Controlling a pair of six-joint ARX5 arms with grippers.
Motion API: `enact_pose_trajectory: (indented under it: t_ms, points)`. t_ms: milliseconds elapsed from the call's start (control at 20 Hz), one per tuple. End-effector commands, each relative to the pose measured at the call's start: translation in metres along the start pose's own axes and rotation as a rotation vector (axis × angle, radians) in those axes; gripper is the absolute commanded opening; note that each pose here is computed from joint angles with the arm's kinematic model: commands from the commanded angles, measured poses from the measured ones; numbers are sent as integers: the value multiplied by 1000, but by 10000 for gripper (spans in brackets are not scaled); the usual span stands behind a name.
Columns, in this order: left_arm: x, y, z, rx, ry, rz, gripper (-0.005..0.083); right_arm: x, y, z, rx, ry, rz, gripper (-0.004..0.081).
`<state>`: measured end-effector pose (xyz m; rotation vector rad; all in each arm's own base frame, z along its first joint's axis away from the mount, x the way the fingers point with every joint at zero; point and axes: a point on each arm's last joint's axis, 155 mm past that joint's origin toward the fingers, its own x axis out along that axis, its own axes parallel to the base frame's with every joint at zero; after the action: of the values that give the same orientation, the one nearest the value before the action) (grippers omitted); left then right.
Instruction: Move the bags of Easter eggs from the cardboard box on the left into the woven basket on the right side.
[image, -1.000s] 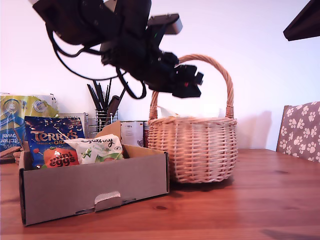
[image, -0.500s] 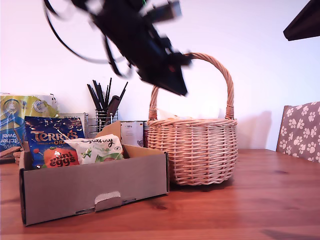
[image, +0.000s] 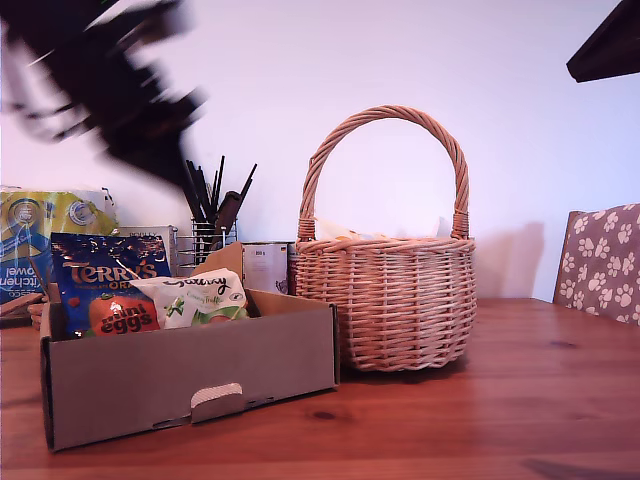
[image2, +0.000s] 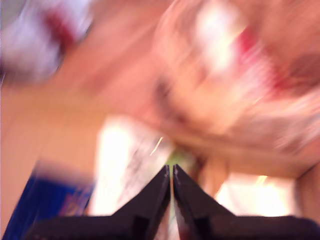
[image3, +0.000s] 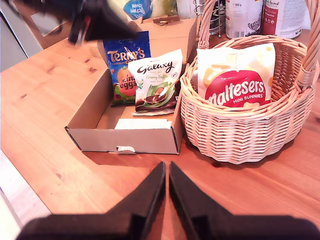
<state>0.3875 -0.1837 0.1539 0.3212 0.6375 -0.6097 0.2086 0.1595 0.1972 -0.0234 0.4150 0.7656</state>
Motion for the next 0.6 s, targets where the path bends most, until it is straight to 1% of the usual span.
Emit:
enact_pose_trajectory:
  t_ms: [0,100,200,300,350,400,450,500,550]
  points:
    - [-10,10,0,7,-25,2,-20,-1,0,4,-8,-12,-4,-13]
    - [-15,27,-4,46,-40,-4,-21,-1,0,4,-7,-12,-3,-13]
    - [-19,43,-8,30,-47,6,-21,-1,0,4,-7,-11,-3,-13]
    - [-22,57,-10,35,-53,31,-20,-1,0,4,-7,-11,-3,-13]
    - [-24,65,-9,61,-61,50,-15,-1,0,4,-7,-10,-3,-13]
    - [-26,69,-7,91,-74,55,38,-1,0,4,-6,-10,-3,-13]
    - [-26,71,-6,127,-86,52,216,-1,0,4,-7,-10,-3,-13]
    - [-26,75,-3,172,-97,66,442,-1,0,4,-7,-11,-3,-13]
    - [-24,80,-2,194,-104,79,581,-1,0,4,-7,-10,-3,-13]
